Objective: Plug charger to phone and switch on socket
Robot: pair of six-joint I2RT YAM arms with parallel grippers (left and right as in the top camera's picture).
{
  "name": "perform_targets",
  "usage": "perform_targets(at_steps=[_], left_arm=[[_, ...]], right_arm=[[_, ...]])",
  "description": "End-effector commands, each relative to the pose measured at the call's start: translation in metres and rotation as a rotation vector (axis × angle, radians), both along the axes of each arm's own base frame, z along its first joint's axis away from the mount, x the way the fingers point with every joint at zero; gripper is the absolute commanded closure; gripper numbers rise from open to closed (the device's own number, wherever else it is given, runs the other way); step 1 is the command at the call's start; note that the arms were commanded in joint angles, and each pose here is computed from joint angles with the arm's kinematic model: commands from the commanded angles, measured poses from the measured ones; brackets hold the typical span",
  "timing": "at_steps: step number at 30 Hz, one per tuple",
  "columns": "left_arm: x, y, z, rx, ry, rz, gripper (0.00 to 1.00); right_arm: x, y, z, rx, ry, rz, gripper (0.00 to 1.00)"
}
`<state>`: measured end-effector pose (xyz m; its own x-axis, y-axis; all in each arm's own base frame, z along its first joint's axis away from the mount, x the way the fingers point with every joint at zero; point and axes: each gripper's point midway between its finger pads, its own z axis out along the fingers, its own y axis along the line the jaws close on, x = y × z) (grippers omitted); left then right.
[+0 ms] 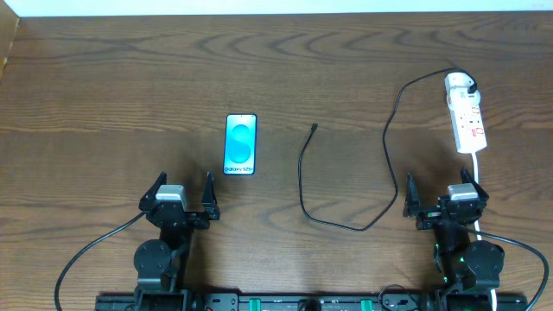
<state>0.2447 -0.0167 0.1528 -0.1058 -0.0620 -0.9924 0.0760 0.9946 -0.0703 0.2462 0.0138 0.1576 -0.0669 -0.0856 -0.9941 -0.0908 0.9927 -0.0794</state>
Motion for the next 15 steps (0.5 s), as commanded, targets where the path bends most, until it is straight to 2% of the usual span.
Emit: perform_targets(at_steps=[1,15], left_arm=[[-0.0012,-0.0002,-0.0144,0.014,0.046,-0.006,0.07],[-0.0012,-0.0015,-0.0136,0.012,0.043,-0.013,0.07]], right_arm=[[-0.0001,-0.0006,-0.0009,0.010,0.002,-0.005,0.01],[-0.0001,-0.0006,-0.0009,0.010,0.002,-0.005,0.01]])
